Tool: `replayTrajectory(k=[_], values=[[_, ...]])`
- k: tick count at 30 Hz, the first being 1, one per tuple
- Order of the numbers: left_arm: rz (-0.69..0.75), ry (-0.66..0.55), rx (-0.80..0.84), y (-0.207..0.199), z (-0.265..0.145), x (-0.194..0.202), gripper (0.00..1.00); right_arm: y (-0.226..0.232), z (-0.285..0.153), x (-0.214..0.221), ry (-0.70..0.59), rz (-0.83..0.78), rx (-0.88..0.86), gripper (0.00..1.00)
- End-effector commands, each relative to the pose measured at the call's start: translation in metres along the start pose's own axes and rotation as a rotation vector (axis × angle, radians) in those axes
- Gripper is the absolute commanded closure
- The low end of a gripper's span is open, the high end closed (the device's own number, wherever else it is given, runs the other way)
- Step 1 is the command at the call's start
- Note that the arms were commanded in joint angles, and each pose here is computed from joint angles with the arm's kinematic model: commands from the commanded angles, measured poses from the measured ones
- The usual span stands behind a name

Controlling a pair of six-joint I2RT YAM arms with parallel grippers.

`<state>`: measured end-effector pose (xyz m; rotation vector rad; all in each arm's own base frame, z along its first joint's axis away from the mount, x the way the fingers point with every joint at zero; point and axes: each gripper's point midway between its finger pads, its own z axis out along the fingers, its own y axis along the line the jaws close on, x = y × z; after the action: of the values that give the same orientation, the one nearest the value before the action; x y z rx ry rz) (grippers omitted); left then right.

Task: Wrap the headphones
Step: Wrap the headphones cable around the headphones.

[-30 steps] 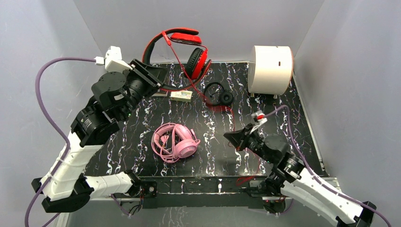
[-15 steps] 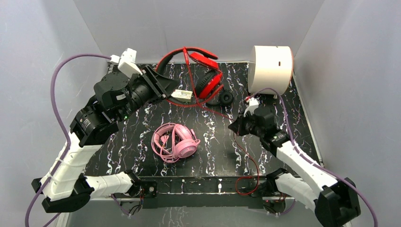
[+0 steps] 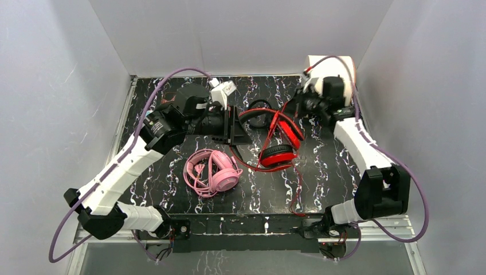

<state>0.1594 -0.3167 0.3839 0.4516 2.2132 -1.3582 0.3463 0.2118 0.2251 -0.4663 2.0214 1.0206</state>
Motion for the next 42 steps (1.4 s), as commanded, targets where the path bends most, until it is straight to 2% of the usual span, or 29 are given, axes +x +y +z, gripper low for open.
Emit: replayTrajectory(k=[1, 3, 7, 9, 11, 13, 17, 20, 24, 27, 32, 36, 42], values=[[0.093, 0.184, -0.285, 0.065, -0.032, 0.055, 1.00, -0.020, -0.048, -0.075, -0.102, -0.055, 0.116, 1.00], [0.138, 0.223, -0.469, 0.108, -0.039, 0.066, 1.00, -0.009, -0.059, -0.090, -0.094, -0.105, 0.119, 1.00], [0.238, 0.278, -0.847, 0.183, -0.058, 0.063, 1.00, 0.035, -0.069, -0.098, -0.071, -0.137, -0.041, 1.00], [0.279, 0.252, -1.002, 0.204, -0.068, 0.049, 1.00, 0.054, -0.073, -0.093, -0.040, -0.121, -0.108, 1.00], [0.309, 0.169, -1.087, 0.212, -0.070, 0.028, 1.00, 0.078, -0.075, -0.085, -0.017, -0.113, -0.196, 1.00], [0.333, 0.125, -1.073, 0.210, -0.056, 0.012, 1.00, 0.107, -0.076, -0.080, -0.006, -0.119, -0.301, 1.00], [0.348, 0.117, -0.998, 0.208, -0.023, 0.000, 1.00, 0.155, -0.067, -0.073, 0.029, -0.105, -0.424, 1.00], [0.305, 0.046, -1.034, 0.210, -0.017, -0.013, 1.00, 0.183, -0.062, -0.069, 0.036, -0.050, -0.495, 1.00], [0.181, -0.171, -1.084, 0.202, -0.022, -0.042, 1.00, 0.212, -0.061, -0.055, 0.000, 0.061, -0.537, 1.00], [0.096, -0.362, -1.073, 0.189, -0.035, -0.064, 1.00, 0.217, -0.068, -0.040, -0.062, 0.121, -0.513, 1.00], [0.019, -0.645, -1.017, 0.163, -0.061, -0.103, 1.00, 0.237, -0.080, -0.023, -0.148, 0.191, -0.597, 1.00], [-0.037, -0.808, -0.860, 0.128, -0.068, -0.134, 1.00, 0.252, -0.078, -0.011, -0.209, 0.148, -0.640, 0.99], [-0.144, -0.894, -0.626, 0.082, -0.069, -0.156, 1.00, 0.246, -0.070, 0.005, -0.342, -0.050, -0.571, 0.92]])
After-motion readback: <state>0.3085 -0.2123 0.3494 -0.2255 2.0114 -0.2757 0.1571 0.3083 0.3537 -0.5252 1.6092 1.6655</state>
